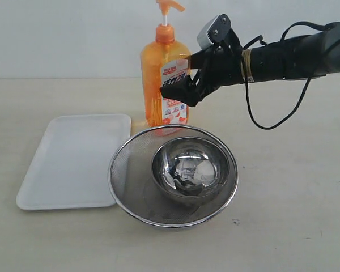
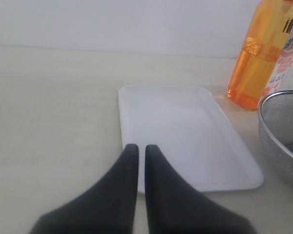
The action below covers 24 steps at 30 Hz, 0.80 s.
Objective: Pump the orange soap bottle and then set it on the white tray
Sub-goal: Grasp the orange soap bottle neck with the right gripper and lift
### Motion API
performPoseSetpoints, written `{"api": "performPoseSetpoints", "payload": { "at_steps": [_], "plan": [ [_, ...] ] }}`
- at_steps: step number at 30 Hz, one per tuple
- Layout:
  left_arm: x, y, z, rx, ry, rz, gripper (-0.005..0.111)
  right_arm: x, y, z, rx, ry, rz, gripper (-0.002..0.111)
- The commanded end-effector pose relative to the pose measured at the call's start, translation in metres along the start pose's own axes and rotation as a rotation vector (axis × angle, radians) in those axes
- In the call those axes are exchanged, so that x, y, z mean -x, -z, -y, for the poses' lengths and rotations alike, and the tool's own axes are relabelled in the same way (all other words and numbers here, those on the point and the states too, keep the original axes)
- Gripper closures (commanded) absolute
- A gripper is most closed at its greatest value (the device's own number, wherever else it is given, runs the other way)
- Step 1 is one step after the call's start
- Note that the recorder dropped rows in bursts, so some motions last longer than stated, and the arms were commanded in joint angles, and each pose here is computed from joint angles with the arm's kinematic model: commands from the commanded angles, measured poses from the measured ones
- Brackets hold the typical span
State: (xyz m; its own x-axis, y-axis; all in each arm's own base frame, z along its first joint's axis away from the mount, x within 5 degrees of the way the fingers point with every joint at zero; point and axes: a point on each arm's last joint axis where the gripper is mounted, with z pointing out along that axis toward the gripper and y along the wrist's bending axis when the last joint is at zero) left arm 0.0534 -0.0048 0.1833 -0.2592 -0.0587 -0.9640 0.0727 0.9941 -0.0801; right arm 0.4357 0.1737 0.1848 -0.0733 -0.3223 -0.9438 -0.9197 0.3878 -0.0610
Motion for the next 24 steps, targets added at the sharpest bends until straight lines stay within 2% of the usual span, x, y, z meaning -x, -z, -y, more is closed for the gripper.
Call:
{"api": "performPoseSetpoints", "payload": {
  "at_steps": [1,6,9,14,20,24],
  "plan": [
    [-0.001,0.0,0.0,0.003,0.005,0.004,0.102,0.006,-0.002,-0.008,0.066,-0.002,0.019,0.007],
    [-0.001,0.0,0.0,0.003,0.005,0.004,0.102,0.002,-0.001,0.002,-0.038,0.01,-0.03,0.007],
    [-0.001,0.0,0.0,0.003,0.005,0.004,0.102,0.005,-0.001,0.006,-0.081,-0.01,0.004,0.007],
    [-0.001,0.0,0.0,0.003,0.005,0.004,0.102,0.027,0.008,0.009,-0.14,0.01,0.092,0.007],
    [-0.001,0.0,0.0,0.003,0.005,0.004,0.102,0.06,0.023,0.001,-0.118,0.052,0.165,0.007],
    [-0.001,0.0,0.0,0.003,0.005,0.004,0.102,0.07,0.027,0.002,-0.147,0.046,0.212,0.007]
  ]
}}
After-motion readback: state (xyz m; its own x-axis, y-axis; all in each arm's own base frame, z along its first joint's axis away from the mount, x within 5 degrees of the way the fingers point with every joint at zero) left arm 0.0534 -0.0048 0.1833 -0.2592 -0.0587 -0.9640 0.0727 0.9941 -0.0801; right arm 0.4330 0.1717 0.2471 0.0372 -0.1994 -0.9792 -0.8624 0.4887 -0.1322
